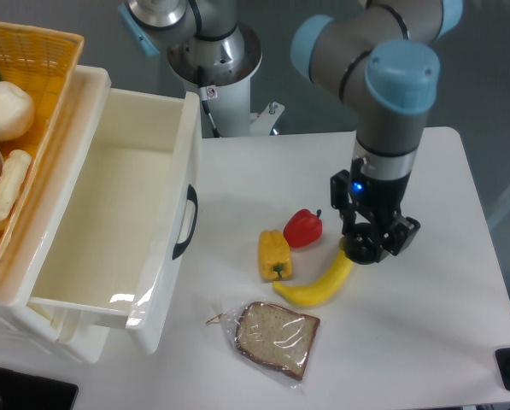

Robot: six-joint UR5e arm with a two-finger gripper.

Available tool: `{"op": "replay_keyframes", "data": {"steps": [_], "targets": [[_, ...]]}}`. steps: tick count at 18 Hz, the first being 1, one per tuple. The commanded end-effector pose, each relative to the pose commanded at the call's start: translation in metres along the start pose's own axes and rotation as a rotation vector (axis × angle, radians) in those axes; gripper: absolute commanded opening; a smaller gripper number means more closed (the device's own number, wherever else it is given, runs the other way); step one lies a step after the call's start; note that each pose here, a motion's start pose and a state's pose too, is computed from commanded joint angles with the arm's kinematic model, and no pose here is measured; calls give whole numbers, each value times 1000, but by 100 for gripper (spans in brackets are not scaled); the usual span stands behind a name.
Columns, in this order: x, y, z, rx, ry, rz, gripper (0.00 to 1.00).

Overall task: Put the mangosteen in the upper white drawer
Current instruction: 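Lift the gripper holding the dark mangosteen up from the table, then carry the mangosteen over the open white drawer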

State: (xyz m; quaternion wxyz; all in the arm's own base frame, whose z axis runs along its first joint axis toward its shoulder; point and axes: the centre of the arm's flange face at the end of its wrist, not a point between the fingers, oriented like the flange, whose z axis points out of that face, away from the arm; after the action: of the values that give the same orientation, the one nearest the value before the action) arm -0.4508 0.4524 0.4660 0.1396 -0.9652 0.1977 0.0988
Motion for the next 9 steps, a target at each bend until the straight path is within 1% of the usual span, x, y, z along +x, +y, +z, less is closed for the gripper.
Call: {"op": "replay_keyframes", "data": {"steps": [1, 2, 3, 4, 5, 7, 9], "targets": [[4, -5, -14, 21, -17, -23, 34], [8, -11, -22, 43, -24, -36, 36], [14, -19, -26, 74, -17, -33, 34], [24, -29, -27, 105, 16, -34, 27], [34, -34, -31, 130, 39, -42, 23], [48, -41, -43, 170, 52, -40, 21], [65, -51, -59, 188, 48, -24, 22]]}}
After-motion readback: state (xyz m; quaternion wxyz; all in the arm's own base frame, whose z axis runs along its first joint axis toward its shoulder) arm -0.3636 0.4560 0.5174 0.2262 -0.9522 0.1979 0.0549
